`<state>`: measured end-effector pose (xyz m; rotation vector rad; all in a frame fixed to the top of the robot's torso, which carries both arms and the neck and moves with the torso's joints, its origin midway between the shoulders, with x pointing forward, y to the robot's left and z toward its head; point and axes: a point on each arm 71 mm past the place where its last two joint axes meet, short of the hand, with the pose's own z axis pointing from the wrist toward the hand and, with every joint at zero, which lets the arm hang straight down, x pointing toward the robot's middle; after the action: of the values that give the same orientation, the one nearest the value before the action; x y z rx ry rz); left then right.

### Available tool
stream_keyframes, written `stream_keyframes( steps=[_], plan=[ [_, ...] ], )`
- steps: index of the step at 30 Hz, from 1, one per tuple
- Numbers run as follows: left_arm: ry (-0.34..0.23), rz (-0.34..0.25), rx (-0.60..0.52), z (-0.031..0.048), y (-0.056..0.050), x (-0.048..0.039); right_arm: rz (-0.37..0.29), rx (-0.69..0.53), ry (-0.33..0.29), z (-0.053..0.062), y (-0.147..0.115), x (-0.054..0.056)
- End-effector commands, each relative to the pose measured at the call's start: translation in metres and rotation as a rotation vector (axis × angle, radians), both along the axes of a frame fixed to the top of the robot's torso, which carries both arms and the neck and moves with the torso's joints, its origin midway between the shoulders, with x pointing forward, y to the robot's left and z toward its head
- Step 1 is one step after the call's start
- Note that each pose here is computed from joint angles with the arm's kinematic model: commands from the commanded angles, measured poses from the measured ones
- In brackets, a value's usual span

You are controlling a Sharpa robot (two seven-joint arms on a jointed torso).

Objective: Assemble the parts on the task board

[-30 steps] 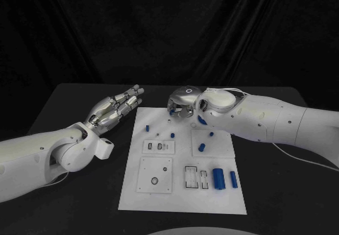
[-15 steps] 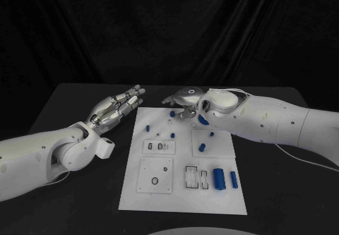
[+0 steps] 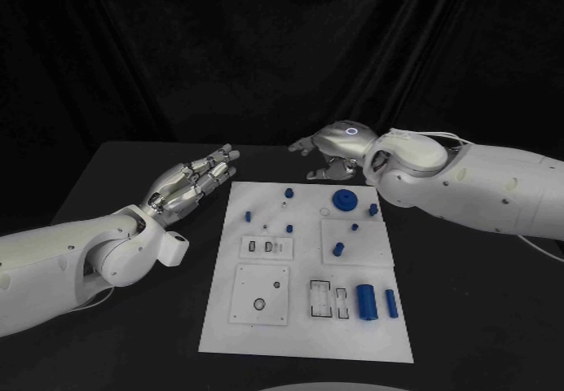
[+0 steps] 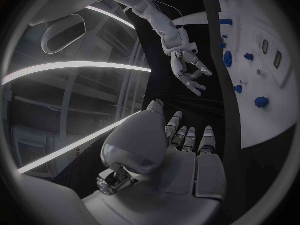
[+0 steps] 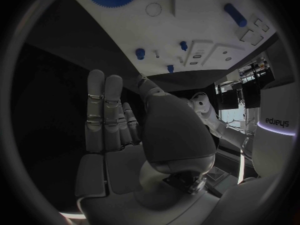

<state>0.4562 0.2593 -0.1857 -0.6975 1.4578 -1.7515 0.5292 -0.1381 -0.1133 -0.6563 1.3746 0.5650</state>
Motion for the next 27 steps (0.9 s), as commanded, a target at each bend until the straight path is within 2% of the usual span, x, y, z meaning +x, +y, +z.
stream_keyframes(
  steps=[1,6,13,19,27],
  plan=[
    [-0.084,-0.009,-0.070,0.0090,0.000,-0.0021,-0.022,0.014,-0.014,0.005,-0.009,-0.007],
    [-0.084,-0.010,-0.071,0.0090,0.000,-0.0021,-0.087,0.011,0.058,0.005,-0.037,-0.011],
    [-0.083,-0.011,-0.071,0.0089,0.001,-0.0021,-0.177,0.000,0.134,-0.012,-0.071,-0.011],
    [-0.083,-0.013,-0.072,0.0087,0.000,-0.0017,-0.218,0.002,0.162,-0.028,-0.084,-0.012],
    [-0.080,-0.018,-0.073,0.0083,-0.001,-0.0009,-0.247,-0.026,0.183,-0.043,-0.087,-0.013]
  ],
)
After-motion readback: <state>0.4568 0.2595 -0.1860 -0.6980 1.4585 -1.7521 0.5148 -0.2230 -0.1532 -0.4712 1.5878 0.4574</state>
